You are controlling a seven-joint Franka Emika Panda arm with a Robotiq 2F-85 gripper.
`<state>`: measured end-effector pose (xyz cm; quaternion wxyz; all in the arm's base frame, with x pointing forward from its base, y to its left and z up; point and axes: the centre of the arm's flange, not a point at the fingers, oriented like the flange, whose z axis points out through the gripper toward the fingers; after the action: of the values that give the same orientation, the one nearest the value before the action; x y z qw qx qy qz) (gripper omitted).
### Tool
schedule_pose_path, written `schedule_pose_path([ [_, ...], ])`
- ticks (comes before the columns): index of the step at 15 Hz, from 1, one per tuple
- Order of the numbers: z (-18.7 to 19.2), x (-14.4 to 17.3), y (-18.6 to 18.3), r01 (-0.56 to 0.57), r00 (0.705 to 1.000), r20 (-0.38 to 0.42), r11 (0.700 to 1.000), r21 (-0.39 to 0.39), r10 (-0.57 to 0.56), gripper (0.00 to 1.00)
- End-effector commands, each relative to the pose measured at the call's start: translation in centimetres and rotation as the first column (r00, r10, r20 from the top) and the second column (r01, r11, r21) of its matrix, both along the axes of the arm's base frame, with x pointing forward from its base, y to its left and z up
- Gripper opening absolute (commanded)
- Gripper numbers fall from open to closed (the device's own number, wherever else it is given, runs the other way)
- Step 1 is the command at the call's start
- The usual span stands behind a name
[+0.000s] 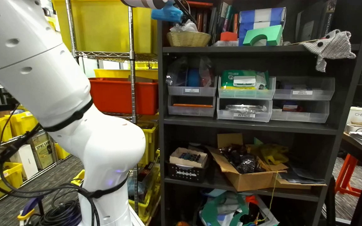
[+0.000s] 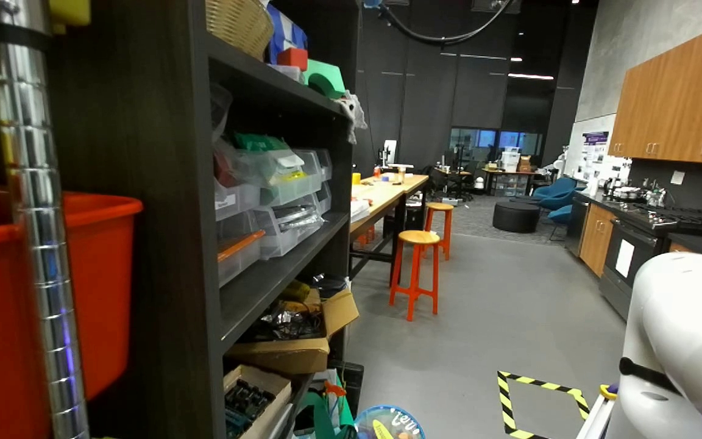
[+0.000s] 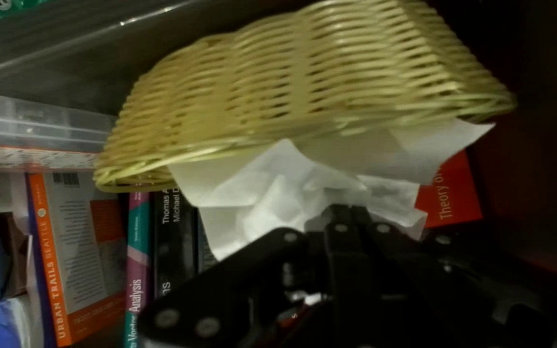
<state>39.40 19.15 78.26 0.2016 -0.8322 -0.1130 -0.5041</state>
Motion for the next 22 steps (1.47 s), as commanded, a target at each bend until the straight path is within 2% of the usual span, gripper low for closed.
schedule_pose_path([
  [1, 0.2, 2.8, 0.6, 0.024, 1.000, 0.015, 1.000, -0.008, -0.024, 0.00],
  [8, -0.8, 5.3, 1.0, 0.030, 0.999, -0.020, 0.999, -0.019, -0.031, 0.00],
  [11, -0.9, 5.1, 1.0, 0.033, 0.999, -0.020, 0.999, -0.014, -0.033, 0.00],
  [12, -0.9, 4.9, 1.0, 0.034, 0.999, -0.021, 0.999, -0.011, -0.034, 0.26],
  [13, -0.8, 4.8, 1.0, 0.035, 0.999, -0.018, 0.999, -0.008, -0.035, 0.27],
  [15, -0.7, 4.5, 0.9, 0.038, 0.999, -0.012, 0.999, -0.005, -0.038, 0.37],
  [22, -0.2, 3.4, 0.6, 0.043, 0.999, 0.006, 0.999, 0.004, -0.043, 0.85],
])
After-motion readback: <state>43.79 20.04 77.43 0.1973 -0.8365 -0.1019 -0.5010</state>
